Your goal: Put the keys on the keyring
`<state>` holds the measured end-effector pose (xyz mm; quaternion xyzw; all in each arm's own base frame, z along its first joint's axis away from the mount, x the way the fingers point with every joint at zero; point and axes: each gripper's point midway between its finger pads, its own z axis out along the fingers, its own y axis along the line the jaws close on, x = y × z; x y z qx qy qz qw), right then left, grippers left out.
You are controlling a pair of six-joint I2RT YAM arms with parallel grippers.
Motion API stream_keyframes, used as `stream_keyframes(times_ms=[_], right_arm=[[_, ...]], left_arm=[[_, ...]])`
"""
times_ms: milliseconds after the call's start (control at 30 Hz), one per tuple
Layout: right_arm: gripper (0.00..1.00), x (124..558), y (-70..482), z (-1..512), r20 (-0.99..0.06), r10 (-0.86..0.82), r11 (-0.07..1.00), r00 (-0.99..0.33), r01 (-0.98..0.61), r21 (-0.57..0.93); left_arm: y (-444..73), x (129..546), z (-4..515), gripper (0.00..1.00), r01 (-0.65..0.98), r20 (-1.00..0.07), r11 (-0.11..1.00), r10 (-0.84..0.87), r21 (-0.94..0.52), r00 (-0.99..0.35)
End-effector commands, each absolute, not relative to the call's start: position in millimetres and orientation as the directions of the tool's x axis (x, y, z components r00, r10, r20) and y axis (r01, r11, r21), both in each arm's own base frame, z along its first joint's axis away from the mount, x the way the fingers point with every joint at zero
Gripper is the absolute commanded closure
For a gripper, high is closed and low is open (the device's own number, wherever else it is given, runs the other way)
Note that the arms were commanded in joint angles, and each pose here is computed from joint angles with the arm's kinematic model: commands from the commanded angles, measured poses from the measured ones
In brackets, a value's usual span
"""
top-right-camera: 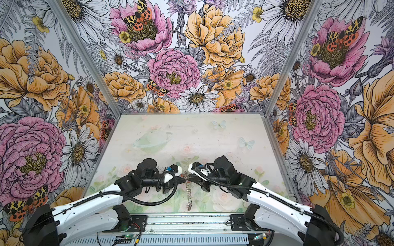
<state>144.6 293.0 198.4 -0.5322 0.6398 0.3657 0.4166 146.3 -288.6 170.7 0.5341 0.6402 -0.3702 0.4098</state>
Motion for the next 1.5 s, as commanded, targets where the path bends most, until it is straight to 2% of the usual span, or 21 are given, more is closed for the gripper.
stream_keyframes(times_ms=[0, 700, 967, 1200, 1367, 1467], right_arm=[[0.82, 139.9, 298.0, 206.4, -0.925, -0.371, 0.11, -0.078, -0.993, 0.039], [0.87, 141.2, 302.7, 192.5, -0.908, -0.404, 0.097, -0.112, -0.992, 0.079], [1.0, 141.3, 305.1, 191.9, -0.905, -0.406, 0.092, -0.125, -0.991, 0.095], [1.0, 144.2, 302.6, 202.3, -0.917, -0.382, 0.119, -0.118, -0.99, 0.078], [1.0, 149.2, 296.6, 226.3, -0.952, -0.291, 0.164, -0.098, -0.985, 0.051], [1.0, 147.2, 297.0, 237.6, -0.971, -0.222, 0.157, -0.089, -0.986, 0.054]], left_arm=[[-297.7, 139.7, 194.7, 1.0, 0.996, -0.945, 0.086, 0.326, -0.004, -0.032], [-300.2, 135.1, 193.9, 1.0, 0.998, -0.945, 0.056, 0.324, -0.023, -0.04], [-300.0, 137.4, 193.4, 1.0, 0.998, -0.945, 0.068, 0.326, -0.018, -0.039], [-298.2, 142.1, 191.2, 1.0, 0.995, -0.943, 0.099, 0.33, -0.01, -0.043], [-295.7, 145.8, 186.9, 0.86, 0.992, -0.946, 0.121, 0.319, -0.028, -0.065], [-296.4, 145.0, 186.6, 0.84, 0.993, -0.947, 0.113, 0.313, -0.039, -0.073]])
